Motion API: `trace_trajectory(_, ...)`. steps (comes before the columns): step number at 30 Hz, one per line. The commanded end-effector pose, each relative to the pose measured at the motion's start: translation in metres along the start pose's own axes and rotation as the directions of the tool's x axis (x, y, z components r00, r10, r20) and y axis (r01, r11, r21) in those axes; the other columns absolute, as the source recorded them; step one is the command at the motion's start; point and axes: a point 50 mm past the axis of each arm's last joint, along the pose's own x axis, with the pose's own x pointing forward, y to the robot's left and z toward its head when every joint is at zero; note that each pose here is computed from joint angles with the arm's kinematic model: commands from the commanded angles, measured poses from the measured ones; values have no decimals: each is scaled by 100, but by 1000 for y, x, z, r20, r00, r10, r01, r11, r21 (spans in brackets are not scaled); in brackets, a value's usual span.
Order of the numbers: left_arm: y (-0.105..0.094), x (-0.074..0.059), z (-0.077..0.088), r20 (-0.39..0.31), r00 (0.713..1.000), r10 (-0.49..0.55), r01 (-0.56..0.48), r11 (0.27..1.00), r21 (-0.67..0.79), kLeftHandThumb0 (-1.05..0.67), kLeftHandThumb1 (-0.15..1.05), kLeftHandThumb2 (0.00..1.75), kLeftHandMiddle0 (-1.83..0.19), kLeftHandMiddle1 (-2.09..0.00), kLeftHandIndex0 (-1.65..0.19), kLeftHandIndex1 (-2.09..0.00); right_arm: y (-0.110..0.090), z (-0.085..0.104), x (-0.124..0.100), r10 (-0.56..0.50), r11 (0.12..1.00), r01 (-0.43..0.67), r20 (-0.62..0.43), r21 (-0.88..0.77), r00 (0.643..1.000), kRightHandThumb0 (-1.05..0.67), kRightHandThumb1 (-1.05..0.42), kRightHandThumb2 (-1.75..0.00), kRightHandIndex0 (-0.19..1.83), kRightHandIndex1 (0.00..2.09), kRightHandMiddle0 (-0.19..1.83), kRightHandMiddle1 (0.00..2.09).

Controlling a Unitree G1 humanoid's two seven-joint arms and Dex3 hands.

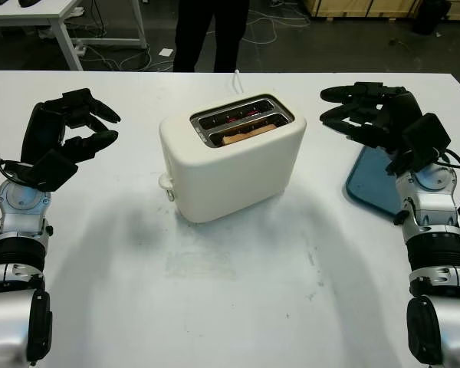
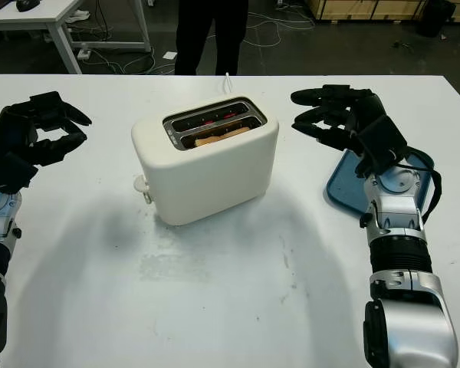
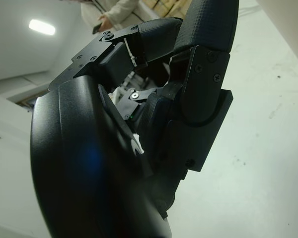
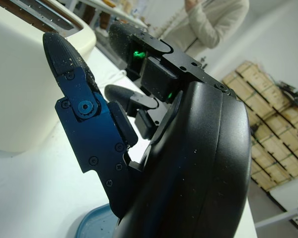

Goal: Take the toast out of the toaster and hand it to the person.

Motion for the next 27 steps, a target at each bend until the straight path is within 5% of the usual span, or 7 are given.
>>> trace_trajectory(1, -1, 1, 1, 12, 1000, 3, -3, 1000, -8, -105, 92, 26, -84, -120, -78, -106, -1, 4, 2, -5, 1000, 5, 30, -8, 1000, -67, -66, 0, 74, 86, 101, 14)
trace_trajectory(27, -1, 0, 1, 14, 1000, 1, -1, 1000, -8, -105, 92, 26, -84, -118, -80, -102, 0, 4, 1, -5, 1000, 6, 26, -11, 1000, -66, -66, 0, 72, 86, 99, 15)
